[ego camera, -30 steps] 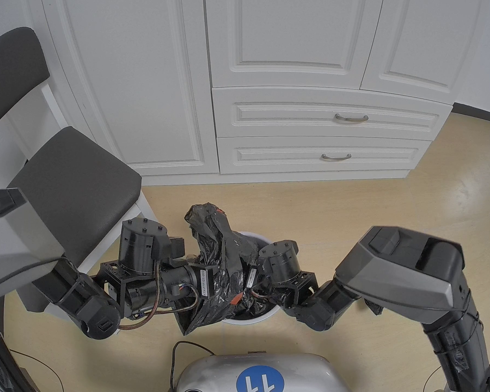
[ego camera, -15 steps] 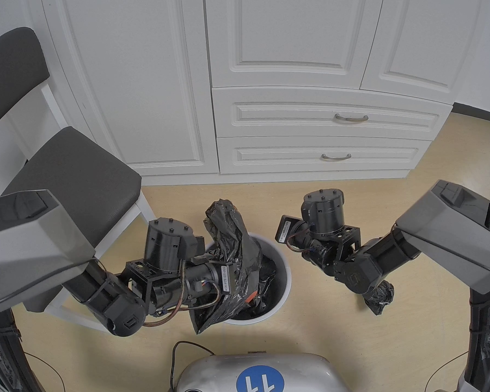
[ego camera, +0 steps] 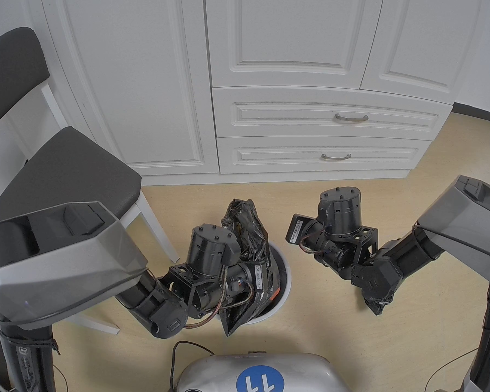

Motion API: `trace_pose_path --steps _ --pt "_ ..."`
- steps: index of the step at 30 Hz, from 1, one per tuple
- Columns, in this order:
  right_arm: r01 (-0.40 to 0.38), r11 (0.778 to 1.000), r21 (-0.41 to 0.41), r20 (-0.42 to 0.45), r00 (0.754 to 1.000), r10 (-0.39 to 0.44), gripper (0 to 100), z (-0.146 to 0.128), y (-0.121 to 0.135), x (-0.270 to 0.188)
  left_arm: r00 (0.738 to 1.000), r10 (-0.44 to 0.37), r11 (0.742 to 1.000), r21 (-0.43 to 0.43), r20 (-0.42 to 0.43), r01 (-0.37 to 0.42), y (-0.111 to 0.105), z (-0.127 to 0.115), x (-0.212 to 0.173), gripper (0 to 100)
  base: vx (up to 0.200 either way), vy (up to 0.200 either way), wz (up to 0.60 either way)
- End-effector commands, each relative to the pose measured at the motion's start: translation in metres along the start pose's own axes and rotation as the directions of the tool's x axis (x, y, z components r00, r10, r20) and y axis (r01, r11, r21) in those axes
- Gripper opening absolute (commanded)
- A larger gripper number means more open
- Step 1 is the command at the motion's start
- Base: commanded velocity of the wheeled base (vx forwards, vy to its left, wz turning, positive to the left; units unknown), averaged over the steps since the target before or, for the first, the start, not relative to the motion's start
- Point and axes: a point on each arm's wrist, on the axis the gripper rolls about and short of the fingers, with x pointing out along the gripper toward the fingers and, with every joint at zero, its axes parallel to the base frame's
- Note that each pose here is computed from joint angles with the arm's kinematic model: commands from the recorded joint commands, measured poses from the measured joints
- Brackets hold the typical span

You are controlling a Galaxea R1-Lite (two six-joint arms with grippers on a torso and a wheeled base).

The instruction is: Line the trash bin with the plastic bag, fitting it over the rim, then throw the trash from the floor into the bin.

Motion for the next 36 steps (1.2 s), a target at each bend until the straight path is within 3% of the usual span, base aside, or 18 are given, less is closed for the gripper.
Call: trace_pose_path --steps 1,5,13,14,15,18,21,25,32,36 --pt "-0.028 1.0 -0.006 0.001 1.0 0.028 0 0.003 0.008 -0.014 0.996 0.087 0.994 0.064 0.02 -0.088 0.014 0.0 0.002 0 0.0 0.0 0.0" --pt "-0.049 0.999 -0.02 0.0 0.999 0.049 0 0.004 0.014 -0.024 0.994 0.097 0.987 0.128 0.041 -0.101 0.015 0.01 -0.017 0 0.0 0.0 0.0" --pt "-0.063 0.995 -0.081 0.009 0.998 0.064 0 0.003 0.015 -0.035 0.995 0.095 0.985 0.141 0.013 -0.096 0.012 0.002 -0.019 0 0.0 0.0 0.0" --pt "-0.063 0.995 -0.081 0.009 0.998 0.064 0 0.003 0.015 -0.035 0.995 0.095 0.985 0.141 0.013 -0.096 0.012 0.002 -0.019 100 0.0 0.0 0.0" --pt "-0.078 0.99 -0.118 -0.002 0.997 0.078 0 -0.004 0.018 -0.041 0.996 0.085 0.986 0.143 0.011 -0.085 0.011 0.004 -0.022 100 0.0 0.0 0.0" --pt "-0.083 0.989 -0.123 -0.009 0.997 0.082 0 -0.007 0.02 -0.044 0.997 0.08 0.986 0.142 0.017 -0.082 0.009 0.005 -0.025 100 0.0 0.0 0.0" --pt "-0.099 0.986 -0.134 0.011 0.995 0.101 0 -0.004 0.026 -0.056 0.996 -0.004 0.989 0.149 0.093 -0.01 -0.014 0.024 -0.059 100 0.0 0.0 0.0" --pt "-0.113 0.982 -0.153 0.0 0.993 0.114 0 -0.005 0.029 -0.065 0.992 -0.031 0.987 0.162 0.125 0.011 -0.022 0.033 -0.082 100 0.0 0.0 0.0" --pt "-0.109 0.978 -0.176 -0.009 0.994 0.11 0 -0.02 0.041 -0.073 0.97 -0.046 0.98 0.199 0.238 -0.002 -0.021 0.061 -0.126 100 0.0 0.0 0.0" --pt "-0.11 0.977 -0.184 -0.023 0.994 0.108 0 -0.025 0.042 -0.072 0.975 0.014 0.97 0.233 0.223 -0.067 -0.003 0.064 -0.128 100 0.0 0.0 0.0"
